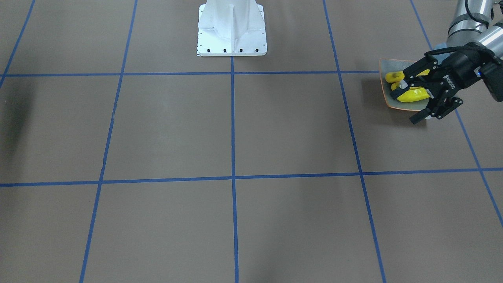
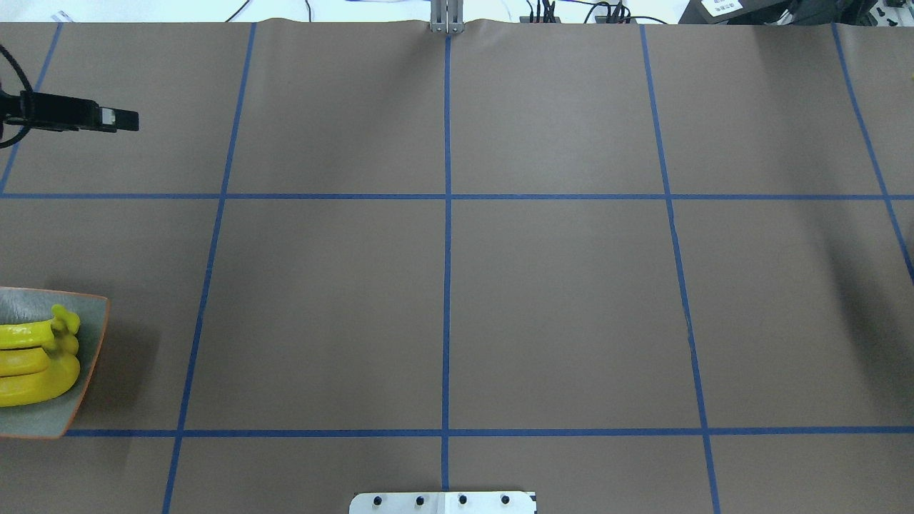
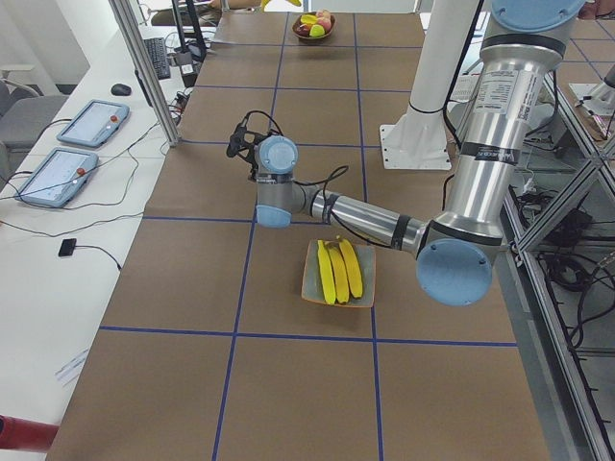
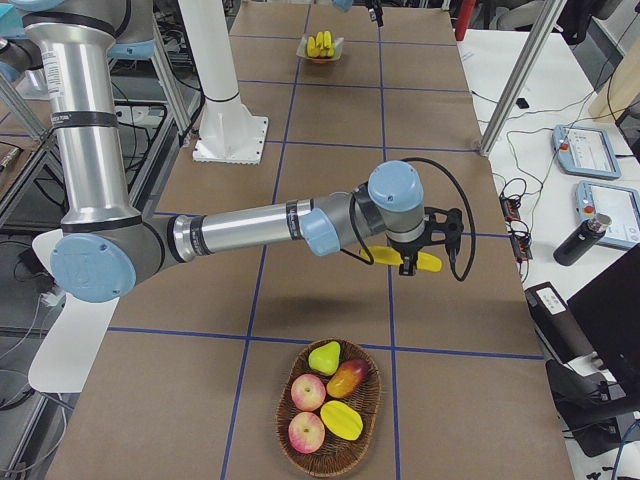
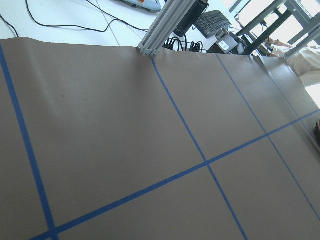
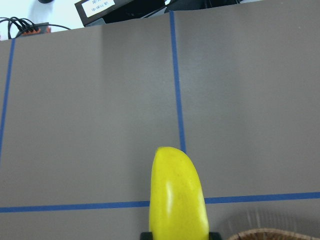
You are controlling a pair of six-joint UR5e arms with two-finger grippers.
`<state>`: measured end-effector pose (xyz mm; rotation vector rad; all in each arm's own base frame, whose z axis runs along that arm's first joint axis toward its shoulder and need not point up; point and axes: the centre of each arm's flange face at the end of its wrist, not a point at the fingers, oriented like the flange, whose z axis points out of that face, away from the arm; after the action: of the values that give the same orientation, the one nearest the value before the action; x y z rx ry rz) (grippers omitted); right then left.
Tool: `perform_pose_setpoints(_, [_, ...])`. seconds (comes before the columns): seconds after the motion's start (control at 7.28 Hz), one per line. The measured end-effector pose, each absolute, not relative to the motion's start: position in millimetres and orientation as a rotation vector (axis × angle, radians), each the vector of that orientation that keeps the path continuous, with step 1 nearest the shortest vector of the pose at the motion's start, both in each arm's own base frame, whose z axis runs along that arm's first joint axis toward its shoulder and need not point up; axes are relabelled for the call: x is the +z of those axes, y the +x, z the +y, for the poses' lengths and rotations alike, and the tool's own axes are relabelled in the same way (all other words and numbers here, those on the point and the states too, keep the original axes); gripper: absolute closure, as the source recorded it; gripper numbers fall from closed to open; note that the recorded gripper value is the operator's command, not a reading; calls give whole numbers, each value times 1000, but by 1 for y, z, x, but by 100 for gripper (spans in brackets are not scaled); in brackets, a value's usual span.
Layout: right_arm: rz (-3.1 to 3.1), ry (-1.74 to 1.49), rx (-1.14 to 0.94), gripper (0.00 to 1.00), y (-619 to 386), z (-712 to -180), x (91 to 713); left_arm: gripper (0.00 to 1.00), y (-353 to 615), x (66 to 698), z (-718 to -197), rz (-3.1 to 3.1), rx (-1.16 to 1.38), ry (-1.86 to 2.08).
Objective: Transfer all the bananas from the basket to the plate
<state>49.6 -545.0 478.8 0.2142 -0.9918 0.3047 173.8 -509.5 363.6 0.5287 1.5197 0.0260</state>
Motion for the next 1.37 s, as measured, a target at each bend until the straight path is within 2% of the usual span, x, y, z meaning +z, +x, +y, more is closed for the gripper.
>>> perform_pose_setpoints(0.27, [-1064, 188, 362, 100, -2, -555, 397, 0, 213, 301, -508, 1559, -80, 345])
perform_pose_setpoints(0.69, [-1156, 146, 430, 100, -84, -573, 284, 0, 254, 196, -471, 1622, -93, 183])
perform_pose_setpoints(1.37, [-1289, 120, 416, 100, -207, -533, 148, 0, 307, 126, -435, 1718, 38, 179])
